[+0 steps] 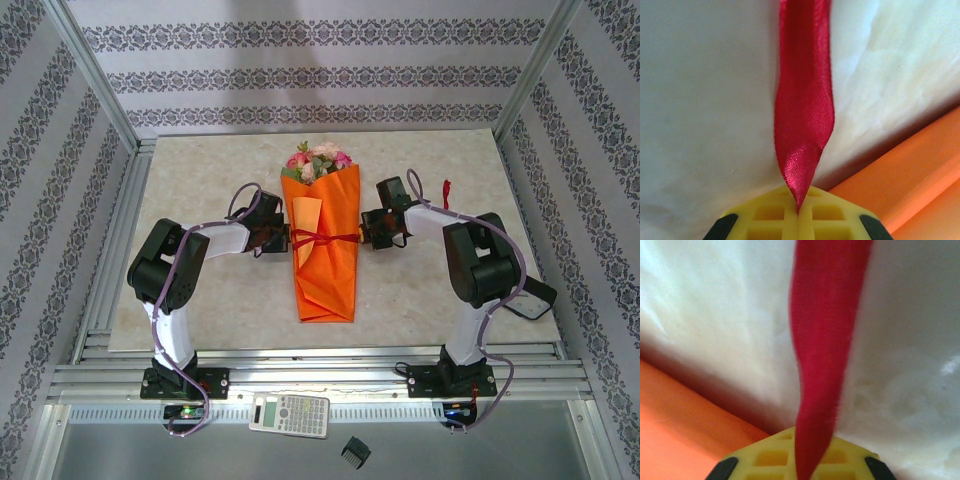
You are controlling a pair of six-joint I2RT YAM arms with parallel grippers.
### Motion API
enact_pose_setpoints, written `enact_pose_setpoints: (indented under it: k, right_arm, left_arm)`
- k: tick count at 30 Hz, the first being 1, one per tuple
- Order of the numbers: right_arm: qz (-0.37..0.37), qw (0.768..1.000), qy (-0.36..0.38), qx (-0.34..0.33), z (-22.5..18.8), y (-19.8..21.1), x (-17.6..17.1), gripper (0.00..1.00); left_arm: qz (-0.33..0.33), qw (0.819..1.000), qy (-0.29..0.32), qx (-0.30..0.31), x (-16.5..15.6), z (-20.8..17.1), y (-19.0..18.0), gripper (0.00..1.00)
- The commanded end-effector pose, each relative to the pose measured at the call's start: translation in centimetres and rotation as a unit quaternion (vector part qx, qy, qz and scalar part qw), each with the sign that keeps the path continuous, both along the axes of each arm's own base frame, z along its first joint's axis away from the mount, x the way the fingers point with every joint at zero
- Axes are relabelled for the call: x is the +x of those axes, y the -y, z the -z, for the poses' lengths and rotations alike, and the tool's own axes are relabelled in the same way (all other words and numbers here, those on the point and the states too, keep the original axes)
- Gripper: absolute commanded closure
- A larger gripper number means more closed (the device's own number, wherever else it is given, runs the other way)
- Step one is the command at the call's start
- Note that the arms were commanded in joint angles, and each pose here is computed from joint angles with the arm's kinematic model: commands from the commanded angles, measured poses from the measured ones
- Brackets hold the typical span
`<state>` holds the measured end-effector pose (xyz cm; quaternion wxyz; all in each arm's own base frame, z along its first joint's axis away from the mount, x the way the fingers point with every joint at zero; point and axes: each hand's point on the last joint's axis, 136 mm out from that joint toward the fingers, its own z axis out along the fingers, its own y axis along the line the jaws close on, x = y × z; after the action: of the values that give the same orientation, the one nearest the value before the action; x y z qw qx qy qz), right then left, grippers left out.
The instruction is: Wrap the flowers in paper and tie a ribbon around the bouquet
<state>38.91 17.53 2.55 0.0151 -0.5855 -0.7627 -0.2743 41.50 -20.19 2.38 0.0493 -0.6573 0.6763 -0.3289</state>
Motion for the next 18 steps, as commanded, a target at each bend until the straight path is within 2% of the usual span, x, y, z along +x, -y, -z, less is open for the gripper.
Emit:
enact_pose_setpoints:
  k: [1, 6, 13, 18]
  right_arm:
    - [0.009, 0.999, 0.021, -0.026, -1.3, 1.2, 1.4, 1.00]
    - [0.002, 0.997, 0.049, -0.055, -2.8, 4.8, 2.4, 1.00]
    - [0.065, 0.994, 0.075, -0.046, -2.2, 11.8, 2.5, 1.00]
    - [0.100, 0.991, 0.082, -0.015, -1.3, 13.6, 2.6, 1.00]
  left_arm:
    - [0.006, 0.999, 0.040, -0.002, 0.6, -2.1, -0.3, 1.00]
    - [-0.028, 0.997, 0.076, 0.007, 1.3, -3.4, -5.4, 1.00]
    - [-0.146, 0.985, 0.096, -0.001, -0.1, -3.4, -14.7, 1.00]
    - [-0.190, 0.975, 0.114, -0.015, -0.2, -3.4, -17.4, 1.00]
